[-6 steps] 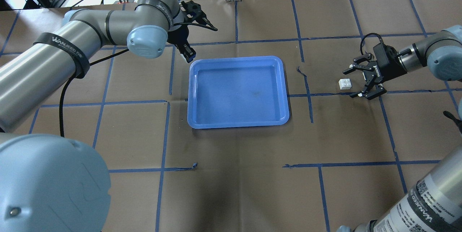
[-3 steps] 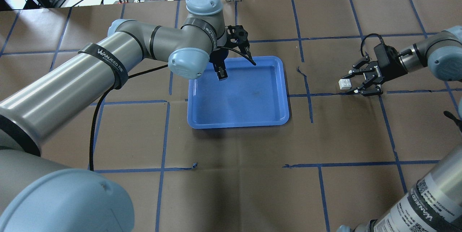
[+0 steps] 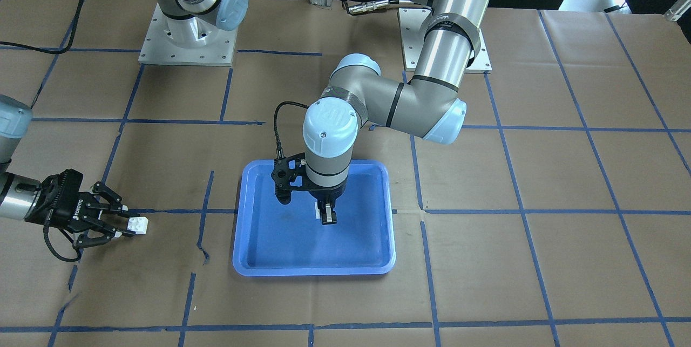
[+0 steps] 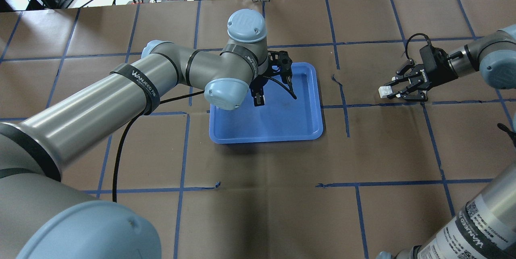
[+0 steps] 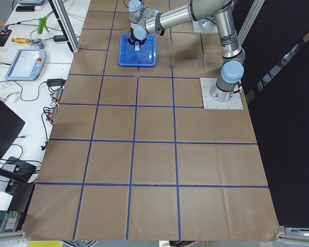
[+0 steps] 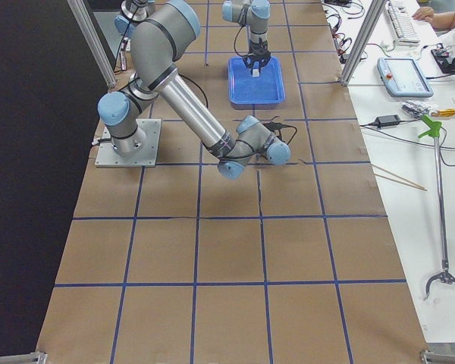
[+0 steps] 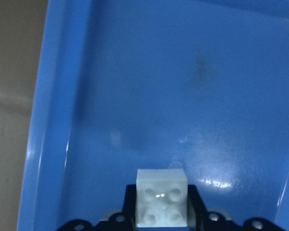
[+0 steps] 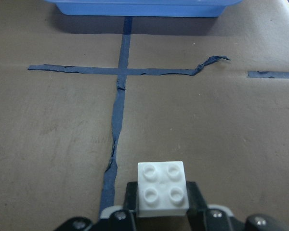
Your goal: Assemble white blocks and place on blue tray
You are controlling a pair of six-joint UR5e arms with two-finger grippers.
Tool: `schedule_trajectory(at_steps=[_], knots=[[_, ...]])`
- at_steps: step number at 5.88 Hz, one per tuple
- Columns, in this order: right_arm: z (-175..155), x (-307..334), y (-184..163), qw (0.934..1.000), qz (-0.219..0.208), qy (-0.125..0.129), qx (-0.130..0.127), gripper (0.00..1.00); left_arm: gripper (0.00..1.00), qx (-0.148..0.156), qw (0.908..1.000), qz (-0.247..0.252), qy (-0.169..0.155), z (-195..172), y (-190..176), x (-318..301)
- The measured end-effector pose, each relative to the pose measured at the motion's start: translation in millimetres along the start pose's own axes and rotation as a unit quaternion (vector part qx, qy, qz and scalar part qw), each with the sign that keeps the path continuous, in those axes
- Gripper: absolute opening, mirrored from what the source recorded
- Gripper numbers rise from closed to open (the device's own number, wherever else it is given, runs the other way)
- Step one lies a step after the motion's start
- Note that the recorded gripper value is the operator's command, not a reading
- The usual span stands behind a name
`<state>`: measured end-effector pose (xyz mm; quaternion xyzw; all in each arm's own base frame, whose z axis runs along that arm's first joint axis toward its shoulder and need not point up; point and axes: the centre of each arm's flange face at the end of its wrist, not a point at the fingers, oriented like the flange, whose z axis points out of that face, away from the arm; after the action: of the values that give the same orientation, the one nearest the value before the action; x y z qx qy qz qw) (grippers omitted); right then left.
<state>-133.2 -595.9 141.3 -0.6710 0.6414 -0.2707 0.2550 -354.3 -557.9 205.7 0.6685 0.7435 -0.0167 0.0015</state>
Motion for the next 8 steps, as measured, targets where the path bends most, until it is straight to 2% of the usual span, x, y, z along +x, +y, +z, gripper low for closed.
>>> schedule_trajectory(at_steps=[2, 3, 4, 5, 6, 8], knots=[[-22.8, 6.1, -17.6, 0.9998, 0.000, 0.013, -0.014, 0.39, 0.01, -0.001, 1.0000, 0.010, 0.000, 13.1, 4.3, 9.2], [-41.4, 4.7, -41.6, 0.9994, 0.008, 0.025, -0.023, 0.39, 0.07, -0.003, 0.9999, 0.010, 0.004, 18.4, 4.9, 10.3], [-49.4, -6.7, -67.6, 0.9992, 0.012, 0.030, -0.024, 0.39, 0.30, -0.004, 0.9999, 0.010, 0.008, 24.3, 4.8, 10.4], [-46.8, -26.9, -97.1, 0.9993, 0.009, 0.032, -0.018, 0.39, 0.93, -0.006, 0.9999, 0.010, 0.010, 28.3, 5.0, 10.3], [-39.5, -43.7, -126.5, 0.9993, 0.008, 0.036, -0.009, 0.39, 0.98, -0.007, 0.9998, 0.014, 0.014, 32.5, 5.3, 10.5], [-12.7, -49.9, -167.0, 0.9996, 0.014, 0.025, 0.003, 0.39, 0.99, -0.011, 0.9995, 0.022, 0.018, 22.7, 6.0, 8.7]])
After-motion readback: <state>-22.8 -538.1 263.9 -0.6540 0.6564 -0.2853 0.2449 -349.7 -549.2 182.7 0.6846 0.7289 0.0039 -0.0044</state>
